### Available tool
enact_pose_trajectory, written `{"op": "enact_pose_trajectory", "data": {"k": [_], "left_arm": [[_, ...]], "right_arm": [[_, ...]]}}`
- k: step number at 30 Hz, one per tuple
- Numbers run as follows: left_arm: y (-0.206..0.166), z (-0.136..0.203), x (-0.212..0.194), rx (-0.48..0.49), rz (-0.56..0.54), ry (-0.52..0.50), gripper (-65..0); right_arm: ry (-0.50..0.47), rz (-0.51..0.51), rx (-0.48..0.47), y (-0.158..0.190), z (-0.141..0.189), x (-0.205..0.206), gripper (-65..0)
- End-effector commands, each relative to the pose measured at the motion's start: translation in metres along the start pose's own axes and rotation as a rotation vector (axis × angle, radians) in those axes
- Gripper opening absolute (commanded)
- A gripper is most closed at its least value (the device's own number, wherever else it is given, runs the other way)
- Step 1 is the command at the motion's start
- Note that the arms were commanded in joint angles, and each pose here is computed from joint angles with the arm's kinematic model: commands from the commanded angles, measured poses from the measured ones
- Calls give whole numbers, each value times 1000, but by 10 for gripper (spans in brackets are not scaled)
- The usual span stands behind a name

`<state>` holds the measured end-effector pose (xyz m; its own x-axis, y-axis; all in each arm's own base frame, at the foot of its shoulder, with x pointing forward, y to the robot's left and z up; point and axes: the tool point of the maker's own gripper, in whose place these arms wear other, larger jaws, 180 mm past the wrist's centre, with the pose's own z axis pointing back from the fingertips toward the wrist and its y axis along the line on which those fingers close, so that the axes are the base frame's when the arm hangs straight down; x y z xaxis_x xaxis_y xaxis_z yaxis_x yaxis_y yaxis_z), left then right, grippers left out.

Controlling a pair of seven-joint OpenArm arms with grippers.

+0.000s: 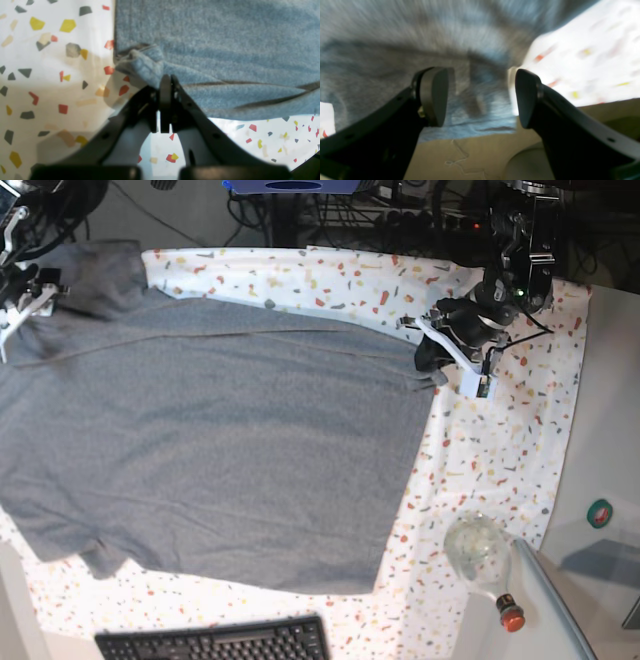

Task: Layout the t-shirt on the table in an organized manner, then fold the t-shirt properly
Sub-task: 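Hold the shirt corners and drag them apart to smooth the shirt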

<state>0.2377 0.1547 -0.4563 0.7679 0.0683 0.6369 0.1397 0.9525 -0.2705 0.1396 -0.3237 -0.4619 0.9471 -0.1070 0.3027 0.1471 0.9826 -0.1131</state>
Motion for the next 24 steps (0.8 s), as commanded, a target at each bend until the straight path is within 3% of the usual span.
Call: {"op": "enact_pose_trajectory", "data": {"k": [1,8,15,16,18,21,24], "left_arm": [[1,3,15,-2,-14,-46,-650],[1,3,15,-2,-14,-46,-650],[1,2,15,-2,-14,-45,-650],[1,2,15,-2,-14,-45,-650],[1,2,15,-2,-14,-45,-650],[1,2,15,-2,-14,-45,-650],[-1,4,18,-5,-19,-54,-650]], "right_arm": [[-22,4,-23,-8,5,7,-267],[56,-69,1,-22,-16,-15,-264],[92,-97,49,-13,-33,-34,-270],[97,-95,51,-13,-33,-37,-290],[107,-95,53,-12,-32,-43,-390],[111,-101,48,-14,-32,-46,-650],[118,-116,26,-23,-27,-55,-650]]}}
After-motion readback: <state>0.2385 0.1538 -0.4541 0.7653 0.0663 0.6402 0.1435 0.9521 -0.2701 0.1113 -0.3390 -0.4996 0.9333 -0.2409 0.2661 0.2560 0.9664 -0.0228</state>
